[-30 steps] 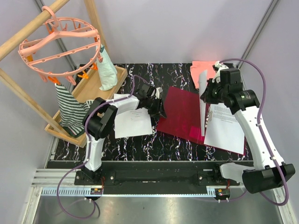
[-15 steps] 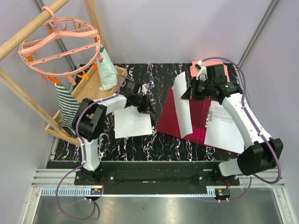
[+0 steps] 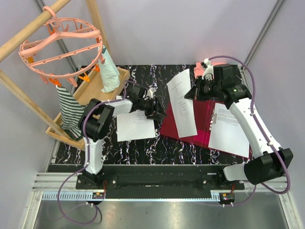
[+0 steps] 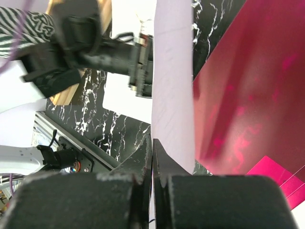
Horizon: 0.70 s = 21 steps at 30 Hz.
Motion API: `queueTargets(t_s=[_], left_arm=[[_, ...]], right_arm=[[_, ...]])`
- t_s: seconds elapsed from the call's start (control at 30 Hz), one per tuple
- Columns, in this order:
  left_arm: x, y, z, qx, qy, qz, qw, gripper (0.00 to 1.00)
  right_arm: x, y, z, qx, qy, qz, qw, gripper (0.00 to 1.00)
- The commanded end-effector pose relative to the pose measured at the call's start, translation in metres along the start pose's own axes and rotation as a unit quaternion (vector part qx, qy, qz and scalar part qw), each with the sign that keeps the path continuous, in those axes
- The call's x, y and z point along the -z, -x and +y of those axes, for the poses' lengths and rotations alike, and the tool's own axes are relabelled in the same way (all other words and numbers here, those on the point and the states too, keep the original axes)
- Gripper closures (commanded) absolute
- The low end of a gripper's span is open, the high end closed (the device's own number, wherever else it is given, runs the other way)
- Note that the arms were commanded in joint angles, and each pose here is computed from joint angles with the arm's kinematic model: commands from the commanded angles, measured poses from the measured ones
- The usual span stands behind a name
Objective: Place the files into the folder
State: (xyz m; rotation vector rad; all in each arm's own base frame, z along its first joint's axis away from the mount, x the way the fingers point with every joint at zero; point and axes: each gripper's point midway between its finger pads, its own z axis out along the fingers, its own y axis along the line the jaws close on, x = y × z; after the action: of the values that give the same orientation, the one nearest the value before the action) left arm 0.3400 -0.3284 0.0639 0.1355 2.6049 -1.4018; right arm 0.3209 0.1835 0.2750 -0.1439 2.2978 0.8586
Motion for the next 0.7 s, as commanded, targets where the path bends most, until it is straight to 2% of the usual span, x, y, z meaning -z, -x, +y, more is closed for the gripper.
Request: queueTargets(t_s=[0.0,0.07,0.17,0.2,0.3,0.33,0.4,0.47,0.6,0.67], left_arm=[[-0.018,0.0,-0.015,-0.006,-0.042,0.02,0.999,0.38],[-0.023,0.001,-0.013,-0.006,-0.049,0.015,0.999,0.39],[-0.022,0.002,-0.022,0.003,-0.082,-0.001,0.997,0.49],[-0.021,0.002,-0.024,0.006,-0.085,-0.002,0.996,0.56],[-0.018,0.002,-0.029,0.003,-0.094,-0.005,0.996,0.67],[-0.016,0.002,-0.032,0.003,-0.1,-0.004,0.995,0.76],[-0.01,0.004,-0.034,0.003,-0.103,-0.009,0.995,0.84],[-0.006,0.006,-0.033,0.008,-0.101,-0.011,0.995,0.98],[0.006,0.01,-0.028,0.013,-0.089,-0.021,0.996,1.0],[0.015,0.012,-0.016,0.016,-0.066,-0.023,0.997,1.0]], right_arm=[[0.026,0.025,0.021,0.027,0.022,-0.054,0.998,1.0],[0.03,0.026,0.023,0.03,0.024,-0.059,0.998,1.0],[0.034,0.026,0.022,0.034,0.022,-0.063,0.997,1.0],[0.033,0.025,0.02,0.032,0.02,-0.062,0.997,1.0],[0.03,0.025,0.016,0.031,0.017,-0.058,0.998,1.0],[0.027,0.023,0.016,0.028,0.021,-0.052,0.998,1.0],[0.023,0.021,0.017,0.023,0.028,-0.046,0.998,1.0],[0.018,0.02,0.019,0.019,0.041,-0.039,0.998,1.0],[0.002,0.014,0.032,0.016,0.071,-0.014,0.997,1.0],[-0.007,0.01,0.054,0.022,0.098,-0.003,0.995,1.0]])
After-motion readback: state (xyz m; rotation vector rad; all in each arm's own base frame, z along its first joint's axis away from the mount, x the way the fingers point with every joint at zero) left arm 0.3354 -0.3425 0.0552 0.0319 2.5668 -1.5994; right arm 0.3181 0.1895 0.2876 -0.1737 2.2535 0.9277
